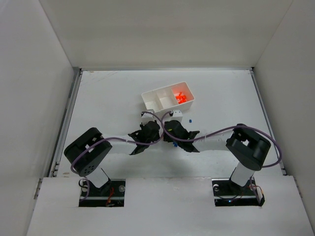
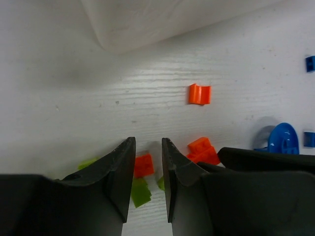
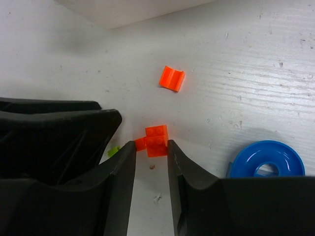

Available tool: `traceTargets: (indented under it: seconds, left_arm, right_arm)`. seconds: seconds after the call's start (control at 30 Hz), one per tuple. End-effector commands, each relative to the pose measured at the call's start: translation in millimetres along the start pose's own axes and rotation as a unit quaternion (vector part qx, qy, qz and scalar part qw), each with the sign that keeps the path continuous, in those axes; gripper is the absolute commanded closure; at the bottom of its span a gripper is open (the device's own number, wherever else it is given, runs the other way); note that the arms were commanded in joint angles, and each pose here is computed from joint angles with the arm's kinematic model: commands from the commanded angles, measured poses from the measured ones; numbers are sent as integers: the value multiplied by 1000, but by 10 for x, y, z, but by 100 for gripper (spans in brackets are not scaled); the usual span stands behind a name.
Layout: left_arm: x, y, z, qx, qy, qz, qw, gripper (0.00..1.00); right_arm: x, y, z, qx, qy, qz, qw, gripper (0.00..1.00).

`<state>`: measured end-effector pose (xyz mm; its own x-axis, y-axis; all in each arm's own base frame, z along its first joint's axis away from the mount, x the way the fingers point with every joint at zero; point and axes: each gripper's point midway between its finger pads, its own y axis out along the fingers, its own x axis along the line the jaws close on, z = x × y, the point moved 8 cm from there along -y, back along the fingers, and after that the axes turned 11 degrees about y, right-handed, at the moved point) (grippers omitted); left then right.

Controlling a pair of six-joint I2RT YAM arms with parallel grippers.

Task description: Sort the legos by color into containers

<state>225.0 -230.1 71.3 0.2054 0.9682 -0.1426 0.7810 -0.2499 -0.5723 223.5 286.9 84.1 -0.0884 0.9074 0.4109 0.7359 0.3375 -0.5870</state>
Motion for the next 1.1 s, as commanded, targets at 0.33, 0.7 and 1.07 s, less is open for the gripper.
traceTargets:
  seconds: [0.33, 0.7, 1.07]
  left_arm:
    - [-3, -183, 13, -15, 27, -25, 999, 70]
    - [53, -175, 96, -4, 24, -39, 999, 72]
    - [231, -321, 2, -33, -21, -54, 998, 72]
  right_arm:
    - [104, -120, -179, -30, 3, -19, 999, 51]
    - [136, 63, -32, 0, -4, -16, 1000, 48]
    - [106, 55, -8, 0, -6, -4, 1000, 49]
